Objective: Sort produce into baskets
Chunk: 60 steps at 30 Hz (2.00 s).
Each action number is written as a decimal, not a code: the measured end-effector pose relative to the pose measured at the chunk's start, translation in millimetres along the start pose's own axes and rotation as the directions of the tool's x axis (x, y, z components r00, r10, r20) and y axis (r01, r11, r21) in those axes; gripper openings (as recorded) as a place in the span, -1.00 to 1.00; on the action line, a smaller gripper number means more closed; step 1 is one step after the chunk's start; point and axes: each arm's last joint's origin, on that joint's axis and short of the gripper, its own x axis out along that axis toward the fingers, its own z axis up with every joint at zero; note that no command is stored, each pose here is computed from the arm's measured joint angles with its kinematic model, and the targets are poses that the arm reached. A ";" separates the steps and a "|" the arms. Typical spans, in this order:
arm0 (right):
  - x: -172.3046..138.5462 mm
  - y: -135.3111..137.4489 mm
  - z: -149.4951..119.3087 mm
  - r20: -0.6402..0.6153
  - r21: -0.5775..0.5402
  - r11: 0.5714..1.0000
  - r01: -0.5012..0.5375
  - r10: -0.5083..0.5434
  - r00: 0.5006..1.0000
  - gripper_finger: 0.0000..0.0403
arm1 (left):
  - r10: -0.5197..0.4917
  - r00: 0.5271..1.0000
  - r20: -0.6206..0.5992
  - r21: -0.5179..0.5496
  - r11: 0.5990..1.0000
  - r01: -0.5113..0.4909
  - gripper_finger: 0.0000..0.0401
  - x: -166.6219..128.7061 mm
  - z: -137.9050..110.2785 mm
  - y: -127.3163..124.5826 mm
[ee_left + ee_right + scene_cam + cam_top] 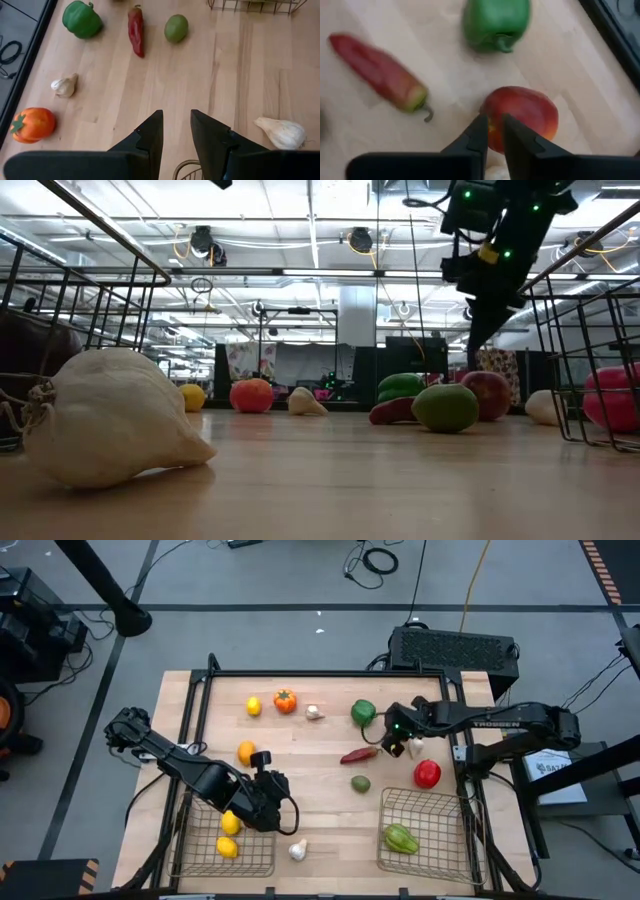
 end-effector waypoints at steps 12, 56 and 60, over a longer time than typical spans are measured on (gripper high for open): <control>8.7 30.5 -14.3 0.134 -0.314 0.949 -0.024 0.069 0.989 -0.19 | 0.007 1.000 0.000 0.018 1.000 -0.007 -0.47 0.1 -0.1 0.5; 48.5 40.3 -56.6 0.245 -0.533 0.809 0.248 -0.133 0.960 -0.38 | 0.026 1.000 -0.001 0.075 0.997 -0.026 -0.47 -0.8 -1.6 0.5; 55.5 41.4 -57.9 0.219 -0.555 0.792 0.253 -0.154 0.963 -0.38 | 0.026 1.000 -0.001 0.076 0.997 -0.026 -0.47 -0.8 -1.7 0.5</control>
